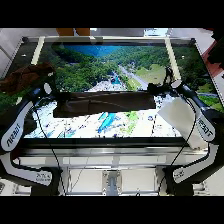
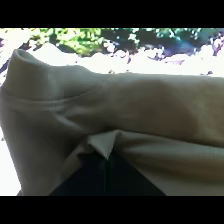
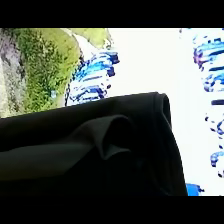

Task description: Fold the shirts.

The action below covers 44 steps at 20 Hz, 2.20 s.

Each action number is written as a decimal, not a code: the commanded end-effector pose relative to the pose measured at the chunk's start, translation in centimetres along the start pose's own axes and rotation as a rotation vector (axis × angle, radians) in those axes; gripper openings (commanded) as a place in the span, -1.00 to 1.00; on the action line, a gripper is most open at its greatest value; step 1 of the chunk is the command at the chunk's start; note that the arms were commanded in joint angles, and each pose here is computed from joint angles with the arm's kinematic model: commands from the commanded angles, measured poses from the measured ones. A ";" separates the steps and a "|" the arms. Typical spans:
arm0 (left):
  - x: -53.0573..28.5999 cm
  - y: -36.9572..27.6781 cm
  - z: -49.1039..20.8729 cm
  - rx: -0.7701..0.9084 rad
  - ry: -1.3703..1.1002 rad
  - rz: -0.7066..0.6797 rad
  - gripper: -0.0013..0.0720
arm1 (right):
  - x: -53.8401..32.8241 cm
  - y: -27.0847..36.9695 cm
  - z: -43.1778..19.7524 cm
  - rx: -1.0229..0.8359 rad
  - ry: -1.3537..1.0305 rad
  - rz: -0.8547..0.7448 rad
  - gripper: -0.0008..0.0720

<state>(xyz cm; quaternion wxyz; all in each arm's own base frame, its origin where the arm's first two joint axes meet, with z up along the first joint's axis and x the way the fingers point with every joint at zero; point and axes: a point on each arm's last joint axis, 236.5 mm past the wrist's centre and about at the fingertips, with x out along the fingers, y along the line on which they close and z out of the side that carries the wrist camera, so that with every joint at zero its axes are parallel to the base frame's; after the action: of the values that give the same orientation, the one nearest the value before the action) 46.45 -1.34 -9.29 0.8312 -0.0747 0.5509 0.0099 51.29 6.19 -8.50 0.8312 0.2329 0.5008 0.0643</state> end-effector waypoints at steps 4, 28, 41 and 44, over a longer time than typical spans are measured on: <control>-0.8 -1.7 1.3 -0.073 -0.028 -0.068 0.26 | 0.3 -0.2 -1.5 -0.022 0.085 0.003 -0.86; -2.2 -25.9 -2.2 0.328 -0.099 -0.398 -0.94 | -1.8 -4.2 -3.3 0.134 0.317 0.154 0.83; -1.1 -25.7 -4.1 0.337 -0.025 -0.390 -0.94 | -2.8 4.4 -4.1 -0.071 0.410 0.307 -0.89; 0.5 -25.0 -7.3 0.298 0.113 -0.372 -0.95 | -6.0 7.0 -1.4 -0.129 0.343 0.325 -0.89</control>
<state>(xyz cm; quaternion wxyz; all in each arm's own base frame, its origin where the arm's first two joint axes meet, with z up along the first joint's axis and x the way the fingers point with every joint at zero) 44.18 -27.18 -7.87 0.8147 -0.0470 0.5276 -0.2358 47.42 9.88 -5.16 0.7135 0.2491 0.6079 0.2436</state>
